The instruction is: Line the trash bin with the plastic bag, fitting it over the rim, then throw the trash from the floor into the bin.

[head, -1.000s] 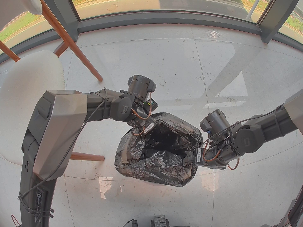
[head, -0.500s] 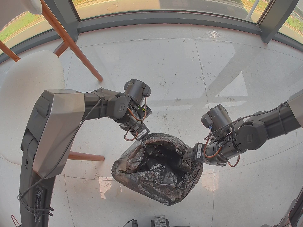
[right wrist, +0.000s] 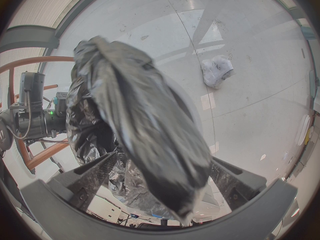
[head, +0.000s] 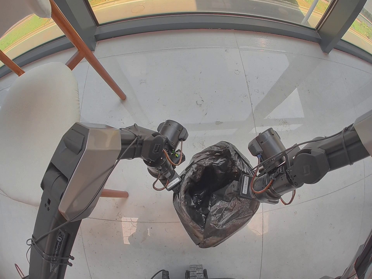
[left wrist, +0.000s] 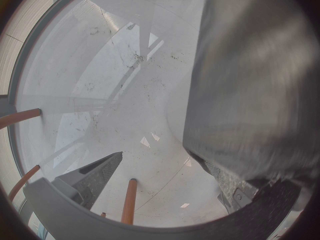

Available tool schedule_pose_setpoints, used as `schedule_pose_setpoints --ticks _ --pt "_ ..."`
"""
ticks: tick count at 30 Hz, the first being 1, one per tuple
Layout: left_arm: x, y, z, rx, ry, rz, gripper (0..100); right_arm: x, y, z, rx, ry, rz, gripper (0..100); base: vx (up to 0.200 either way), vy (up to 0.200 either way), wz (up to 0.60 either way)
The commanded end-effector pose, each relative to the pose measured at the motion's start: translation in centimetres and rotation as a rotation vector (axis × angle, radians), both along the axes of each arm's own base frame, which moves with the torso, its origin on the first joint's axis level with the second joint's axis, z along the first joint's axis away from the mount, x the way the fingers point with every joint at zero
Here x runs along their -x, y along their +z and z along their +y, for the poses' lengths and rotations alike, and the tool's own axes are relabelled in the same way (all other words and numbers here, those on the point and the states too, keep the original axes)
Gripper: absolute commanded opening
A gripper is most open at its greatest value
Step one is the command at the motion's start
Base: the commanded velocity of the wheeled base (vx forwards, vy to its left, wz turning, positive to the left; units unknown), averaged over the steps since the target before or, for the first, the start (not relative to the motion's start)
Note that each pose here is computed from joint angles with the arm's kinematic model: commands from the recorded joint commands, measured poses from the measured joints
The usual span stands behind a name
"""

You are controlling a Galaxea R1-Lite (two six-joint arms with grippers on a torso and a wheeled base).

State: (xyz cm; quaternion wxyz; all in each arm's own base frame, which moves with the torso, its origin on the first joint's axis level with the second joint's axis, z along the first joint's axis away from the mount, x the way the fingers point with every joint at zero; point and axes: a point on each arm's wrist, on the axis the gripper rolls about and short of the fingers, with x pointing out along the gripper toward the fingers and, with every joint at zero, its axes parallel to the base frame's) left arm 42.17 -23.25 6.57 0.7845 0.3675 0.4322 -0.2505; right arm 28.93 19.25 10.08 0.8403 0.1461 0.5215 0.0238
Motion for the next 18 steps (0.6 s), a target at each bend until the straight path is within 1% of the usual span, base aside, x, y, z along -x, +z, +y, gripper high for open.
schedule_pose_setpoints --ticks 1,3,4,6,9,12,14,17,18 --pt "-0.2 -1.2 -0.1 -0.002 0.012 0.015 100 0.0 -0.2 -0.1 0.004 -0.002 0.006 100 0.000 0.000 0.00" --pt "-0.4 -1.0 0.3 0.006 0.024 0.006 100 0.1 -0.2 0.0 0.004 0.000 0.006 100 0.000 0.000 0.00" --pt "-0.7 -0.7 0.8 0.008 0.036 0.004 100 0.0 -0.2 0.0 0.005 0.000 0.007 100 0.000 0.000 0.00" --pt "-0.7 0.1 1.1 0.017 0.041 -0.009 100 0.0 -0.3 0.0 0.005 0.000 0.007 100 0.000 0.000 0.00" --pt "-0.5 1.1 1.1 0.027 0.041 -0.026 100 0.0 -0.4 0.1 0.006 0.001 0.010 100 0.000 0.000 0.00" --pt "-0.4 1.9 1.1 0.060 0.079 -0.039 100 0.1 -0.5 0.1 0.012 0.002 0.015 100 0.000 0.000 0.00" --pt "0.0 3.0 1.1 0.084 0.108 -0.049 100 0.2 -0.7 -0.1 0.020 -0.003 0.017 100 0.000 0.000 0.00" --pt "0.3 4.2 1.3 0.095 0.114 -0.060 100 0.1 -0.7 -0.2 0.029 -0.011 0.013 100 0.000 0.000 0.00" --pt "0.9 5.5 1.7 0.090 0.115 -0.049 100 0.1 -0.7 -0.3 0.037 -0.015 0.008 100 0.000 0.000 0.00"
